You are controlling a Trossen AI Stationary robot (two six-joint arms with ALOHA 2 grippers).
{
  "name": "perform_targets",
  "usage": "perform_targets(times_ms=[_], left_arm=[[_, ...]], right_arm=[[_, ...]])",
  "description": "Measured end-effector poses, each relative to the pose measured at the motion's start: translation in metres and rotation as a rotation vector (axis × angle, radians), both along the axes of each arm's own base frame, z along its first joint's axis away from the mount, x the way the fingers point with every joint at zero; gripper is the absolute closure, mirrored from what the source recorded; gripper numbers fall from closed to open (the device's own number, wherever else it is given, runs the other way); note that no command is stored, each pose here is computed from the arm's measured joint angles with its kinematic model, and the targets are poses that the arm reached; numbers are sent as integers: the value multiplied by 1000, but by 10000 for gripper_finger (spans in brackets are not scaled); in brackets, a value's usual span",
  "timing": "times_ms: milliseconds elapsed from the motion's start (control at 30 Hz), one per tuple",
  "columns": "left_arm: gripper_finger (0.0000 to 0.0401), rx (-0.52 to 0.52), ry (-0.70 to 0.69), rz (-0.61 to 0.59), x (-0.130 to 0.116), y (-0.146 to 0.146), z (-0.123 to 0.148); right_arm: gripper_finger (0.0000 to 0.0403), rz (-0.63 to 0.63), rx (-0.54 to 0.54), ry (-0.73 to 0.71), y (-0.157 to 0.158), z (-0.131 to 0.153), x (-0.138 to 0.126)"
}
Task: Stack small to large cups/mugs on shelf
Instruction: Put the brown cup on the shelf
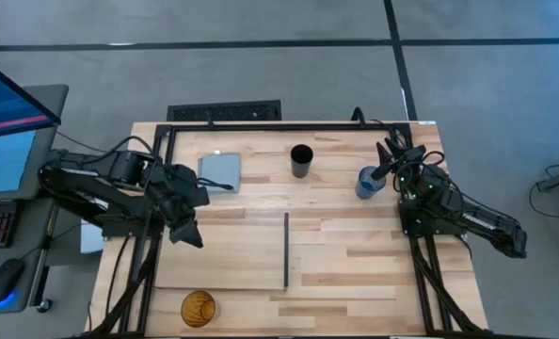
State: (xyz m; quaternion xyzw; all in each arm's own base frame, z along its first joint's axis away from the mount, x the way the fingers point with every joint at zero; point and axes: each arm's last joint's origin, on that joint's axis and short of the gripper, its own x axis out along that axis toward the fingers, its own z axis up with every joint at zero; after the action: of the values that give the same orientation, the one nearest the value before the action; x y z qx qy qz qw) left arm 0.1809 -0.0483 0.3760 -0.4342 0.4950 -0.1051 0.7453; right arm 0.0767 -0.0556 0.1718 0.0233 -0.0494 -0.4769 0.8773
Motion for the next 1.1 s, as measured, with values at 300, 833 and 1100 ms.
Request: perform_targets(times_ms=[300,833,1100], left_arm=[[182,70,-3,39,4,-1,-3],[174,592,-7,-180,8,-86,6],[174,654,268,-292,29,-132,-29]], right_arm=[[221,-2,-17,28,0,0,0],[221,-2,-17,28,0,0,0],[221,-2,-17,28,0,0,0]])
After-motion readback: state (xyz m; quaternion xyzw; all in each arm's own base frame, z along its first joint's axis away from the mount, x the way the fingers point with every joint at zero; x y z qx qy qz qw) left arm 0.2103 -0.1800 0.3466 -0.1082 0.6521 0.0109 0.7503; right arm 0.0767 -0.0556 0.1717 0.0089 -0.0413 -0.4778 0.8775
